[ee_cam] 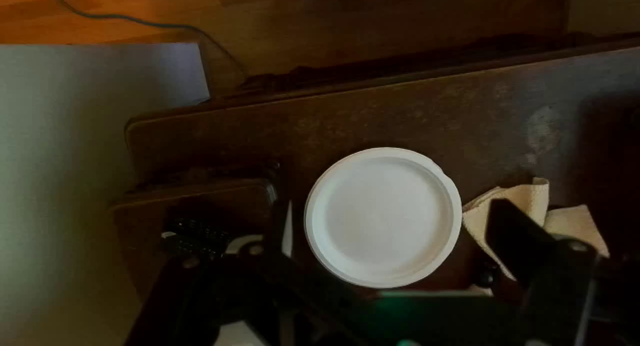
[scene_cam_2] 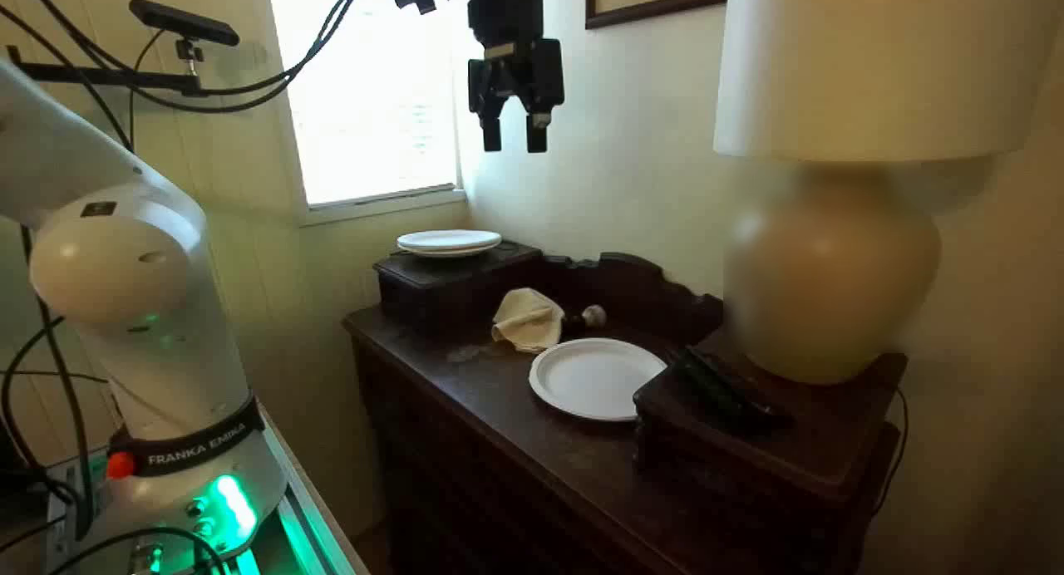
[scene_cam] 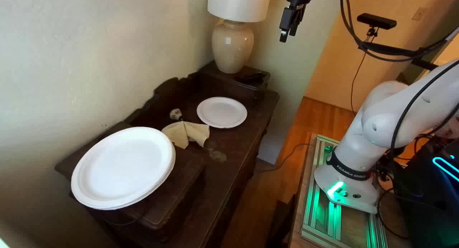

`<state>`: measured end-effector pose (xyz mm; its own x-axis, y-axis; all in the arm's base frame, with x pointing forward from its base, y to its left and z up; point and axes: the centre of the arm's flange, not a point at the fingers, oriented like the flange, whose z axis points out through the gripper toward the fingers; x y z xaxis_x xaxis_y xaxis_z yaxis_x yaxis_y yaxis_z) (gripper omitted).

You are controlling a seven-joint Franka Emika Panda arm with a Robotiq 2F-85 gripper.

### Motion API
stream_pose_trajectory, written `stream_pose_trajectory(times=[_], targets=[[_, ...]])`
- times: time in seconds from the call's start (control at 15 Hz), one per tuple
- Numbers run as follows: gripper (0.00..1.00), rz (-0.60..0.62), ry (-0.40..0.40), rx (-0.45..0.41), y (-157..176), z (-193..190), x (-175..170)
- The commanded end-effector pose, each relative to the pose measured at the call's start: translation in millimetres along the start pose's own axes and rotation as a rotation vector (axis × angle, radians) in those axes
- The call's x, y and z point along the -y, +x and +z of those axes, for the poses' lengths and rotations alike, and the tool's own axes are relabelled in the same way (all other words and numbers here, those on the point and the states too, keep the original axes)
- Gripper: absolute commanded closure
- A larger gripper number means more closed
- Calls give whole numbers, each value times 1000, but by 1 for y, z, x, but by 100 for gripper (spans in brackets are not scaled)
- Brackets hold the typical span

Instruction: Put the plates that are on the right on the ones to the left

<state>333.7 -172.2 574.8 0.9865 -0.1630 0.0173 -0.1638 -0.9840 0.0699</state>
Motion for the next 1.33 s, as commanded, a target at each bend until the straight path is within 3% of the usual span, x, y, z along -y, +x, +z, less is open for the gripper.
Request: stream_pose_trajectory(times=[0.0, 1.13, 1.27], targets=[[0, 0, 0, 0, 0, 0, 0], [0, 0, 0, 0, 0, 0, 0], [0, 6, -15, -1, 14, 7, 4]])
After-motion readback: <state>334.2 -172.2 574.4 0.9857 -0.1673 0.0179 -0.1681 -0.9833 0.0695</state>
